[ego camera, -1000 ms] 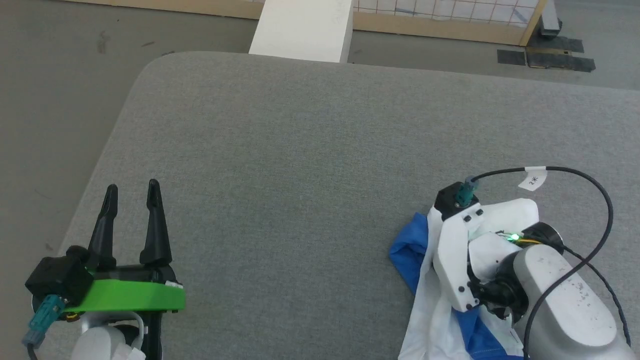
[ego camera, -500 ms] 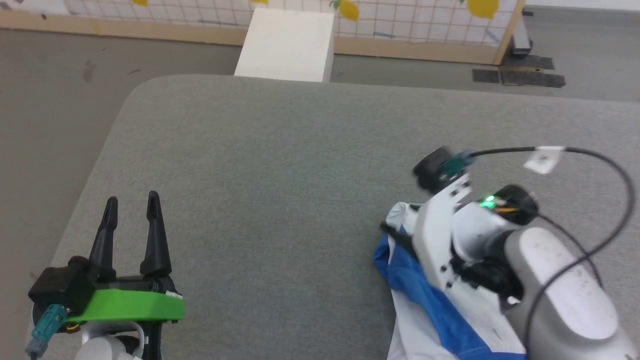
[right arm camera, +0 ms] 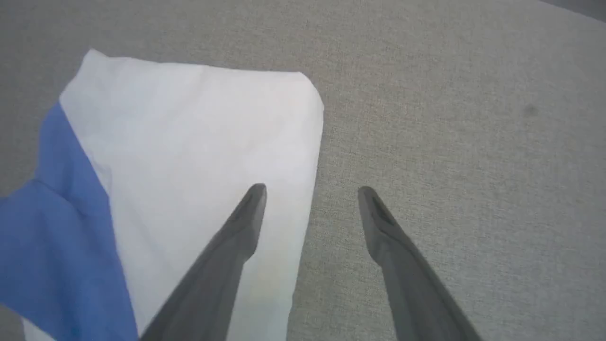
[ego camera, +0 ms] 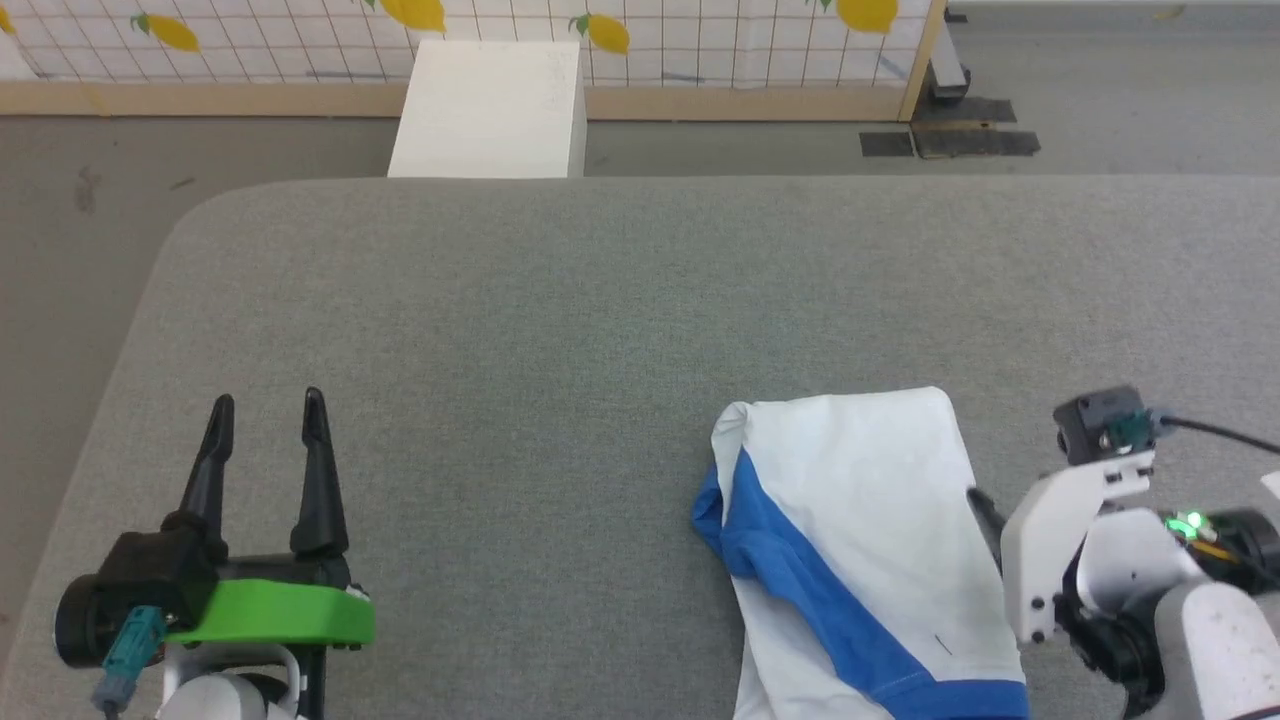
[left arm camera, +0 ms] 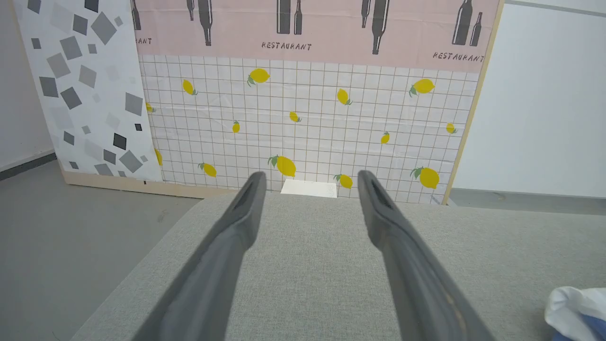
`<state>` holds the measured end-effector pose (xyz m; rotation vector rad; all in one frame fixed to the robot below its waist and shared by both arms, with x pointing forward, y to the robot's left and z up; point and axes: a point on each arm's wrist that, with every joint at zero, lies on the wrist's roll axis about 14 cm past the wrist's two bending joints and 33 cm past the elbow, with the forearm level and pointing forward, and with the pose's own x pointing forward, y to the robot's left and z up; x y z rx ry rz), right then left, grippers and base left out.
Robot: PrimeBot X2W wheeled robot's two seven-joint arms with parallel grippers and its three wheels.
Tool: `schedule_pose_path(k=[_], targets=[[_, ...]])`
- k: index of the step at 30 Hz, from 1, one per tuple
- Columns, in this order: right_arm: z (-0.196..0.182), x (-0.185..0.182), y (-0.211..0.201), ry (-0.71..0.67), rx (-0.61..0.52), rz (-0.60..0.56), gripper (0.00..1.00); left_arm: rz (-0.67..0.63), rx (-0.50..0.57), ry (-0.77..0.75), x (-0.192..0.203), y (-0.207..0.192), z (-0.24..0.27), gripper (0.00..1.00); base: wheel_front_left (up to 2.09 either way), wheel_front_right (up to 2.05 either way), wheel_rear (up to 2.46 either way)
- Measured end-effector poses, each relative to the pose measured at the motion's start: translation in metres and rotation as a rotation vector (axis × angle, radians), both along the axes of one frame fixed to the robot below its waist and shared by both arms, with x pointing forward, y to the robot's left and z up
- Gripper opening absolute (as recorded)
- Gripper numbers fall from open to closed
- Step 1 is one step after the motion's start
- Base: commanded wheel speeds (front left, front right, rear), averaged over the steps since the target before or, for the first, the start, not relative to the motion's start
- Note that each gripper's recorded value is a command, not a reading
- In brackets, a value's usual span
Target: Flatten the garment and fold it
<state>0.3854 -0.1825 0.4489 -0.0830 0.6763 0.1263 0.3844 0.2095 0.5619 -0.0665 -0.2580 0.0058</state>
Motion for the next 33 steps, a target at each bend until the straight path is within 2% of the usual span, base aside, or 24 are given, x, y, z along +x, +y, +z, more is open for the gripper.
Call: schedule_pose_path(k=[9,16,17,18,19,23,27,30,33], targets=[[-0.055,-0.021,0.010,0.204,0.024,-0.018,1.00,-0.034,-0.025,0.104,0.008,-0.010,-0.035,1.00,0.00,0.00,0.00],[-0.076,-0.020,0.018,0.276,0.028,-0.001,1.00,-0.036,-0.047,0.131,0.014,-0.008,-0.044,1.00,0.00,0.00,0.00],[-0.077,-0.019,0.018,0.282,0.032,-0.003,0.76,-0.035,-0.048,0.133,0.014,-0.007,-0.045,1.00,0.00,0.00,0.00],[-0.078,-0.018,0.020,0.285,0.041,-0.003,0.15,-0.032,-0.049,0.136,0.014,-0.006,-0.046,1.00,0.00,0.00,0.00],[-0.078,-0.017,0.021,0.287,0.042,-0.001,0.00,-0.030,-0.051,0.138,0.014,-0.005,-0.046,1.00,0.00,0.00,0.00],[-0.074,-0.010,0.027,0.272,0.035,0.032,0.00,-0.023,-0.054,0.137,0.013,-0.003,-0.046,1.00,0.00,0.00,0.00],[-0.063,-0.005,0.024,0.240,-0.063,0.138,0.00,-0.016,-0.054,0.128,0.011,-0.001,-0.043,1.00,0.00,0.00,0.00],[-0.046,0.002,0.001,0.213,-0.167,0.177,0.00,-0.029,-0.046,0.120,0.013,-0.003,-0.040,1.00,0.00,0.00,0.00],[-0.028,0.007,-0.036,0.206,-0.271,0.166,0.00,-0.044,-0.045,0.103,0.017,-0.007,-0.035,1.00,0.00,0.00,0.00]])
